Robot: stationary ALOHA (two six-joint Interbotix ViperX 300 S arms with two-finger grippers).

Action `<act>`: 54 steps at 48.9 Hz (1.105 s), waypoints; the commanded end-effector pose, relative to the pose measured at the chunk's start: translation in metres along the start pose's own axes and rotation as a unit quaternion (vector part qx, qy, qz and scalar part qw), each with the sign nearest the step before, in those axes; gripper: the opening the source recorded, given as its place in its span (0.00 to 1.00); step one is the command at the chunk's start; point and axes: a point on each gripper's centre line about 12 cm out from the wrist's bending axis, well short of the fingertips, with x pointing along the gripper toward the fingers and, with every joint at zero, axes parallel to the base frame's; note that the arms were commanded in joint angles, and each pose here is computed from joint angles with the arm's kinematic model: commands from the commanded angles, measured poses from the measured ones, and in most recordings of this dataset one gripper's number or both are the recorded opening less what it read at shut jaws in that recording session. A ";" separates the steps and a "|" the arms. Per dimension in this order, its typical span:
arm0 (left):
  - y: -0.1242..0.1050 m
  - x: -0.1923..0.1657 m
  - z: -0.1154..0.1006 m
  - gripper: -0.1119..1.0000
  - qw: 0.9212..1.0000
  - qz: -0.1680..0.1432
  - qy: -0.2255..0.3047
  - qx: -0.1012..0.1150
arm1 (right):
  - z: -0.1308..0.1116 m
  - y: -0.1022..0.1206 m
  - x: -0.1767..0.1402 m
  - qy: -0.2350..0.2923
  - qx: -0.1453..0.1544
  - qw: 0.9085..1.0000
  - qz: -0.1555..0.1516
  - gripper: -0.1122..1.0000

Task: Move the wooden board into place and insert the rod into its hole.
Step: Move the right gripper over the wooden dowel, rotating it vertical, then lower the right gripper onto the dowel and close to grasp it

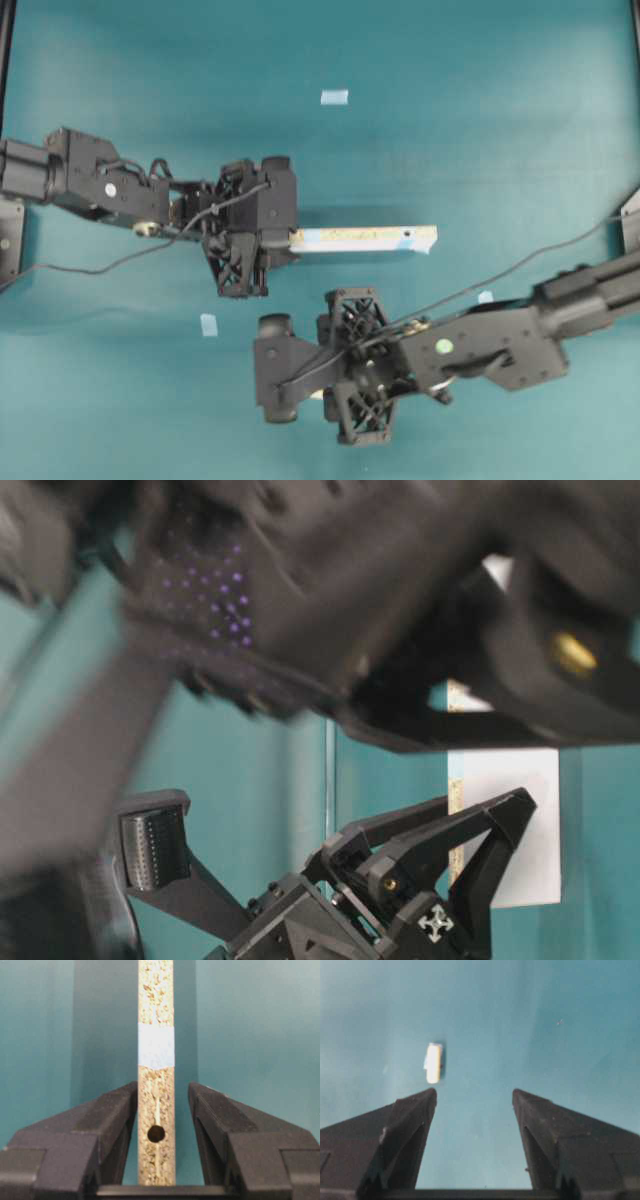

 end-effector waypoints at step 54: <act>-0.005 -0.010 0.006 0.49 1.000 -0.004 -0.015 -0.001 | 0.034 0.028 0.020 0.040 0.024 0.999 0.002 0.73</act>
